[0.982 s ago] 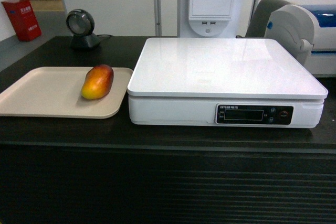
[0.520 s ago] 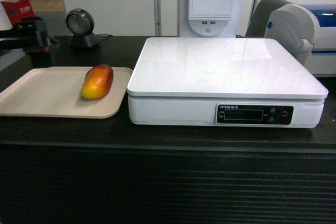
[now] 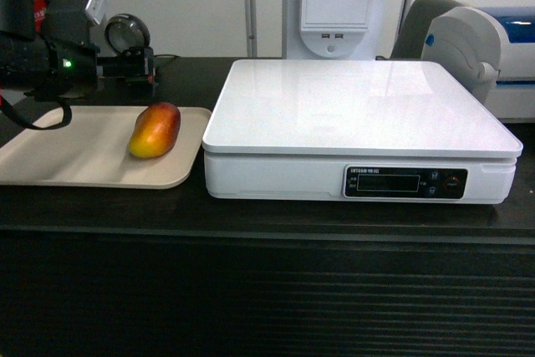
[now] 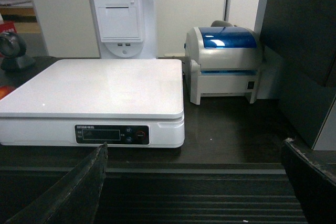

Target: Place dark red mango on scale at checkout

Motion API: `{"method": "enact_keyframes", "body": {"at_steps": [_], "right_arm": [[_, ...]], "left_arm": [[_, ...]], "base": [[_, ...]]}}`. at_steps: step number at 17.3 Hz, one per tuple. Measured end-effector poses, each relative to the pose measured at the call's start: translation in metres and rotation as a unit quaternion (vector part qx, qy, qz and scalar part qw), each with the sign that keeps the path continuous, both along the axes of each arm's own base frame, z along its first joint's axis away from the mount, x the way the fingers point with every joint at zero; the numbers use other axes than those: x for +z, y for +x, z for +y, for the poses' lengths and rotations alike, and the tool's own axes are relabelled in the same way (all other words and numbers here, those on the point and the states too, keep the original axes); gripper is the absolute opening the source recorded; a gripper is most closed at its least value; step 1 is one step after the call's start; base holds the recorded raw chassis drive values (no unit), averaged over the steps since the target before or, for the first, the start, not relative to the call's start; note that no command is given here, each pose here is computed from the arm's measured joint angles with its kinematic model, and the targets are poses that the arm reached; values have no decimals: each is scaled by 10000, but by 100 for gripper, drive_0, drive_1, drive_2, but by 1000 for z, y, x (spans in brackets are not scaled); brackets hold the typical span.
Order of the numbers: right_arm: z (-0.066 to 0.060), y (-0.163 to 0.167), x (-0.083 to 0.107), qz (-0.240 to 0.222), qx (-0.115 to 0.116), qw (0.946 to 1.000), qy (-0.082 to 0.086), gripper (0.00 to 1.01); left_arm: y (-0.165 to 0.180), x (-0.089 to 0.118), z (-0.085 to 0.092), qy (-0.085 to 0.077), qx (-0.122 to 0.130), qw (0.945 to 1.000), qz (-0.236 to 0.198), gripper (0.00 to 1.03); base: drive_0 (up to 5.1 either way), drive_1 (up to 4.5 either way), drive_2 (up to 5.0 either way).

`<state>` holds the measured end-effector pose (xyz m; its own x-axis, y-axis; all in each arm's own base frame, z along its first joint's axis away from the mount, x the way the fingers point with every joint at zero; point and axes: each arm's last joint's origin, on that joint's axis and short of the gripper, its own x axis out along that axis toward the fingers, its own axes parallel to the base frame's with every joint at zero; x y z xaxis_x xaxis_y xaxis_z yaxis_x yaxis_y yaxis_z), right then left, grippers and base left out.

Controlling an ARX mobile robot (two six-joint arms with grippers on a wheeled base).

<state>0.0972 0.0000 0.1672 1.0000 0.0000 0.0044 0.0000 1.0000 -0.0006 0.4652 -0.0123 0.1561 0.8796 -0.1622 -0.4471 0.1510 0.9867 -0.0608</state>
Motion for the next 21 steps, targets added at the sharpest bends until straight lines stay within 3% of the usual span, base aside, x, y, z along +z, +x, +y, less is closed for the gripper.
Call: {"method": "enact_keyframes", "body": {"at_steps": [4,12,17,18,21], "right_arm": [[0,0,0,0,0,10000,0,98],[0,0,0,2,0,10000,0,98],[0,0,0,0,0,10000,0,98],[0,0,0,0,0,10000,0,98],[0,0,0,0,0,10000,0,98]], "left_arm": [[29,-18,-1,-38,-57,9988,475,98],[46,-34,-2,-82,-107,9939,1097,98],[55,-55,-5,68,-172,9875,1564,98],[55,-57,-5,93,-187,9872,1580,97],[56,-57,-8,142,-225,9876,1545,75]], "base": [[0,0,0],[0,0,0],[0,0,0],[0,0,0],[0,0,0]]}}
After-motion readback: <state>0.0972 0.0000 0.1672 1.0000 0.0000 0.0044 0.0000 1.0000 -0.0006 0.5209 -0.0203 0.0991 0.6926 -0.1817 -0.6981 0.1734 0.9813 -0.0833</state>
